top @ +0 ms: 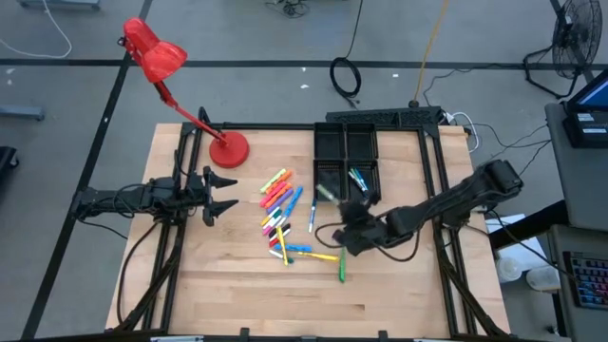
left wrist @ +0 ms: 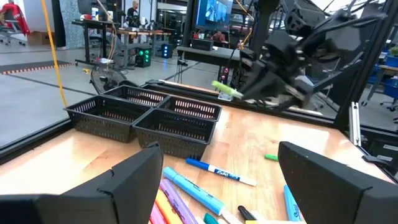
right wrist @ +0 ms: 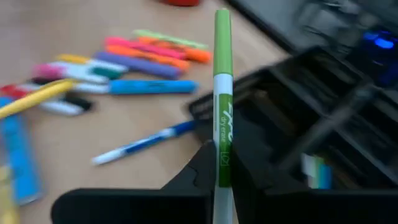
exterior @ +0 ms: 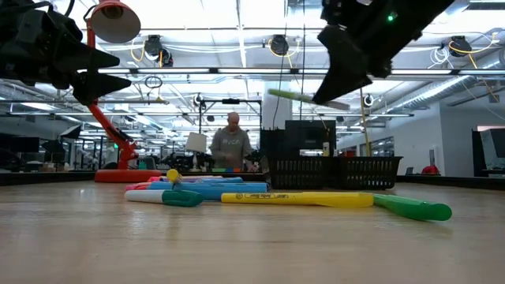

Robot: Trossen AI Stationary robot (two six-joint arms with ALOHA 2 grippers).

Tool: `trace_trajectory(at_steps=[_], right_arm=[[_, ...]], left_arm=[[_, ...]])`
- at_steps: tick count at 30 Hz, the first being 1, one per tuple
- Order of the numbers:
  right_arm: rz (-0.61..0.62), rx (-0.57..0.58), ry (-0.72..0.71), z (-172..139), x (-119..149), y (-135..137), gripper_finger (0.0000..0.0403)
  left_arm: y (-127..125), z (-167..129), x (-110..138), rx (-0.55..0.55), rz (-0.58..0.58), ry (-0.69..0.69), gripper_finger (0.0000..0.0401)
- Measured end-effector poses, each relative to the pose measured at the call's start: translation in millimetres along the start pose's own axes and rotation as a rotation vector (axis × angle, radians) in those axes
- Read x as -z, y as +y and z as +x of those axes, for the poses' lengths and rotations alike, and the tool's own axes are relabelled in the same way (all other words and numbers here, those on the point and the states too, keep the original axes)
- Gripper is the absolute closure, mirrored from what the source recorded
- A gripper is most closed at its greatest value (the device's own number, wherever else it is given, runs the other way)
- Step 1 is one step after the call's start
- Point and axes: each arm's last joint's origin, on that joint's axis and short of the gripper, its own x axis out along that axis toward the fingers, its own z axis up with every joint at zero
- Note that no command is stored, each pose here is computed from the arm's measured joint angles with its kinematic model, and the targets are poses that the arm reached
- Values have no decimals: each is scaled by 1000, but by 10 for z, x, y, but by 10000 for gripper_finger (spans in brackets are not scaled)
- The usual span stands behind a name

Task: Pick & Place Markers
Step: Put the green marker pen into the bottom right black bin

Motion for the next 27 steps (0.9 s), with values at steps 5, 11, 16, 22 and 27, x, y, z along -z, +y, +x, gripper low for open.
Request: trace_trajectory(at_steps=[5,11,16,22,27], right_arm=[[50,163,79,58,35,-279,387],[89,303,215,254,149,-588,387],[131,290,292,466,351,-798,387],[159,185,269,604,485,-888,387],[158,164,233,604,513,-911,374]], left_arm=[[0,0,0,0,0,0,77],[0,0,0,0,0,0,77],[0,0,0,0,0,0,77],[0,0,0,0,0,0,77],[0,0,0,0,0,0,77]])
